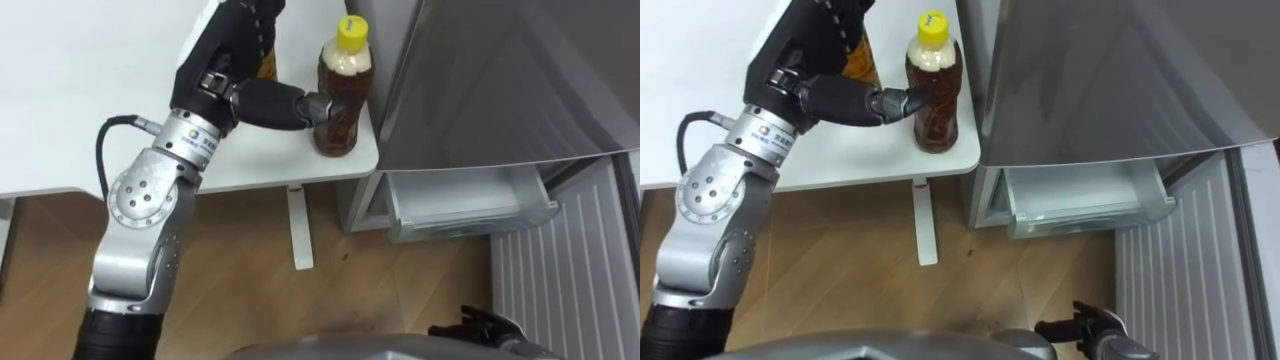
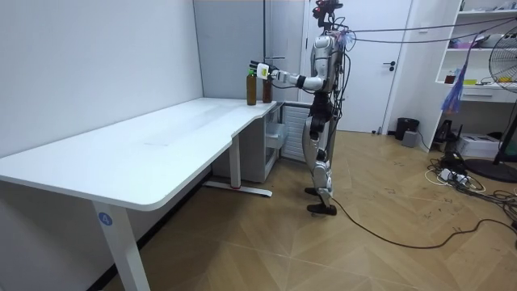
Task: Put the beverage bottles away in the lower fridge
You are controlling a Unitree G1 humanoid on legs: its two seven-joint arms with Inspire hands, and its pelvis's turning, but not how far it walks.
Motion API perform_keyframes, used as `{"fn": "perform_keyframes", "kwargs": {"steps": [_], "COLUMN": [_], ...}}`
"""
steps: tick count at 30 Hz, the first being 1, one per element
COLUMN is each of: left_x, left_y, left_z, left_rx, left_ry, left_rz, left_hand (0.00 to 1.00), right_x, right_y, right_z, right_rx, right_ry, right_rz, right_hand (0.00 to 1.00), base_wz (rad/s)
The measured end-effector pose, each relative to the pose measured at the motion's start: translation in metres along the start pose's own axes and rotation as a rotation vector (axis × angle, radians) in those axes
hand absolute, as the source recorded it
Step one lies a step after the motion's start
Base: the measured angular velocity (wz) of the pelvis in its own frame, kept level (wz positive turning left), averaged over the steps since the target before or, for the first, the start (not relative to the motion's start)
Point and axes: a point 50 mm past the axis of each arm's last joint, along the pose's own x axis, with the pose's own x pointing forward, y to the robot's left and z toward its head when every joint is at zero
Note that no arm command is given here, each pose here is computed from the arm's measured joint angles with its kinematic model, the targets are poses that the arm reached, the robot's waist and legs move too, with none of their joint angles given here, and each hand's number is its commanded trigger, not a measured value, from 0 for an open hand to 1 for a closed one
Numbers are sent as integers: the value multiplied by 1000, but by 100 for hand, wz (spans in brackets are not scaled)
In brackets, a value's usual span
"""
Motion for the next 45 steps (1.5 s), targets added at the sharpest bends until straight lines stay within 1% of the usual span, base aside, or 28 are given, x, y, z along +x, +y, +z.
{"fn": "perform_keyframes", "kwargs": {"steps": [3,5,8,21,24,37,42,45], "left_x": [-1,-3,-6,-6,-6,-6,-4,0], "left_y": [-1,-1,-1,-4,-4,0,0,1], "left_z": [-8,-18,-23,-24,-25,-41,-40,-39], "left_rx": [-13,-29,-39,-48,-69,-87,-78,-70], "left_ry": [32,76,100,103,103,168,166,157], "left_rz": [-4,5,9,0,0,17,14,9], "left_hand": [0,0,0,0,0,0,0,0], "right_x": [0,0,0,0,0,1,1,1], "right_y": [1,1,0,-4,-3,-1,-1,1], "right_z": [2,4,5,5,6,11,11,10], "right_rx": [-6,-12,-16,-45,-45,-48,-46,-44], "right_ry": [-9,-13,-13,-11,-14,-26,-26,-30], "right_rz": [3,5,2,-6,-6,-9,-19,-34], "right_hand": [0,0,0,0,0,0,0,0], "base_wz": [-2,0,-2,-1,0,-2,0,0]}}
